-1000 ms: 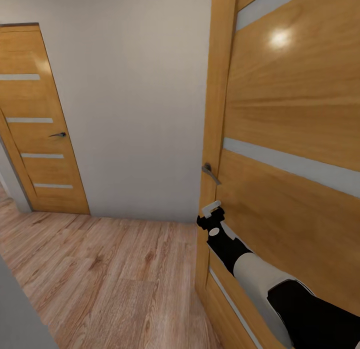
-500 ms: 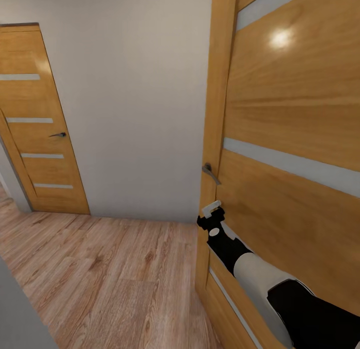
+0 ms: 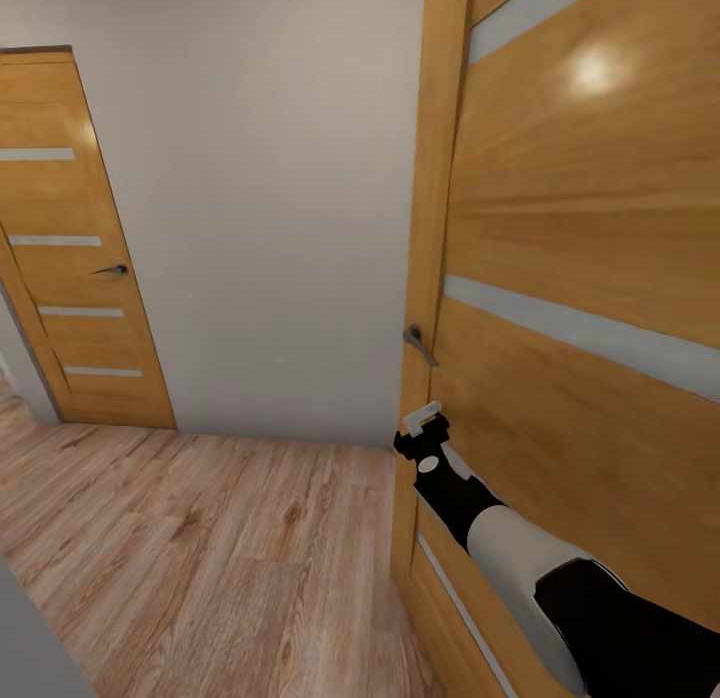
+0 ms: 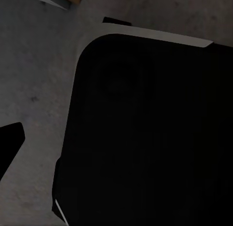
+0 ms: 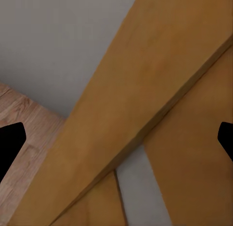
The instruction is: Move the two storage containers from the living room to the garage. In the garage, place one container on the floor and stack the other container on top of it (either order is fine).
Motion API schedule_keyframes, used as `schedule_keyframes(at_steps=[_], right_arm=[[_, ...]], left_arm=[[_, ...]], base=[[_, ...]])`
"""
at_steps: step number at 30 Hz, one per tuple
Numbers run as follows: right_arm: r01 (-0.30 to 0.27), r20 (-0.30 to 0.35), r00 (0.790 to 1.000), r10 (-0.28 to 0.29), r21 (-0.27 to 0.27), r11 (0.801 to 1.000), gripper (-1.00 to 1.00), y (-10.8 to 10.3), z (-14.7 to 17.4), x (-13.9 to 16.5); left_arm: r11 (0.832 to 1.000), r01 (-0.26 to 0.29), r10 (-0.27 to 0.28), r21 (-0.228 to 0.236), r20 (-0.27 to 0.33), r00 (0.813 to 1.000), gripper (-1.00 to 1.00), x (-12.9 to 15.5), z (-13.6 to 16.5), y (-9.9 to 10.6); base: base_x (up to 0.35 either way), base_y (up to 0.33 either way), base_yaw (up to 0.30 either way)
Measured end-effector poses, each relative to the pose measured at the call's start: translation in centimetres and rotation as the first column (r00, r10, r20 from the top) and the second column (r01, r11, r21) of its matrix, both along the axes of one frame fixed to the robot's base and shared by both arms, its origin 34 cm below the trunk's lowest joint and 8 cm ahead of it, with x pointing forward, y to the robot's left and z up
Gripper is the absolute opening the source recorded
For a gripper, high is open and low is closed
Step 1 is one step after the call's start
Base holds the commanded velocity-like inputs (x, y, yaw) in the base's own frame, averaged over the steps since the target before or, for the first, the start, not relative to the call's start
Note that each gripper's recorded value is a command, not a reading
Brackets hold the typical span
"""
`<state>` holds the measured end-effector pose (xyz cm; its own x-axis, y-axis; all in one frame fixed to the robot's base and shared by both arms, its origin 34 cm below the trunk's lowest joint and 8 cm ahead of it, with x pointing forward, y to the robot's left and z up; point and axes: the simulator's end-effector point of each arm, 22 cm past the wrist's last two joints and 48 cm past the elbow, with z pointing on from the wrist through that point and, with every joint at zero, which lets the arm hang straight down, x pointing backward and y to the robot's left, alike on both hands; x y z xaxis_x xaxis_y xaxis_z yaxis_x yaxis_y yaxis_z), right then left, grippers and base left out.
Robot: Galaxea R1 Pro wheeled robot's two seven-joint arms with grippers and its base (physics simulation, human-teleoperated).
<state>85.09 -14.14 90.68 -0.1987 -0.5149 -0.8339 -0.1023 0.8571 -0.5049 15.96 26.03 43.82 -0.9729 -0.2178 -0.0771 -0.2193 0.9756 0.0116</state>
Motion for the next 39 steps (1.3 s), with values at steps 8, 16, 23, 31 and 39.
schedule_keyframes(at_steps=[8,16,23,31,39], right_arm=[[0.006,-0.001,1.0,-0.006,0.003,1.0,1.0,-0.3,0.0,0.0],[0.002,-0.002,1.0,-0.002,-0.002,1.0,1.0,-0.2,-0.1,0.0],[0.006,-0.002,1.0,-0.007,-0.005,1.0,1.0,-0.6,-0.1,0.0],[0.017,-0.001,1.0,-0.017,-0.01,1.0,1.0,-1.3,-0.1,0.1],[0.071,-0.021,0.997,-0.072,-0.042,0.997,1.0,-4.7,-0.8,0.2]], left_arm=[[1.0,0.0,0.0,0.0,0.0,1.0,1.0,0.0,0.0,0.0],[1.0,0.0,0.0,0.0,0.0,1.0,1.0,0.0,0.0,0.0],[1.0,0.0,0.0,0.001,0.0,1.0,1.0,0.0,0.0,0.1],[1.0,0.0,0.0,0.0,0.0,1.0,1.0,0.0,0.0,0.0],[1.0,0.0,0.0,0.0,0.0,1.0,1.0,0.0,0.0,0.0]], base=[[0.0,-0.085,0.0],[0.0,-0.008,0.0],[0.0,0.0,0.0],[0.0,0.0,0.0],[0.0,0.0,0.0]])
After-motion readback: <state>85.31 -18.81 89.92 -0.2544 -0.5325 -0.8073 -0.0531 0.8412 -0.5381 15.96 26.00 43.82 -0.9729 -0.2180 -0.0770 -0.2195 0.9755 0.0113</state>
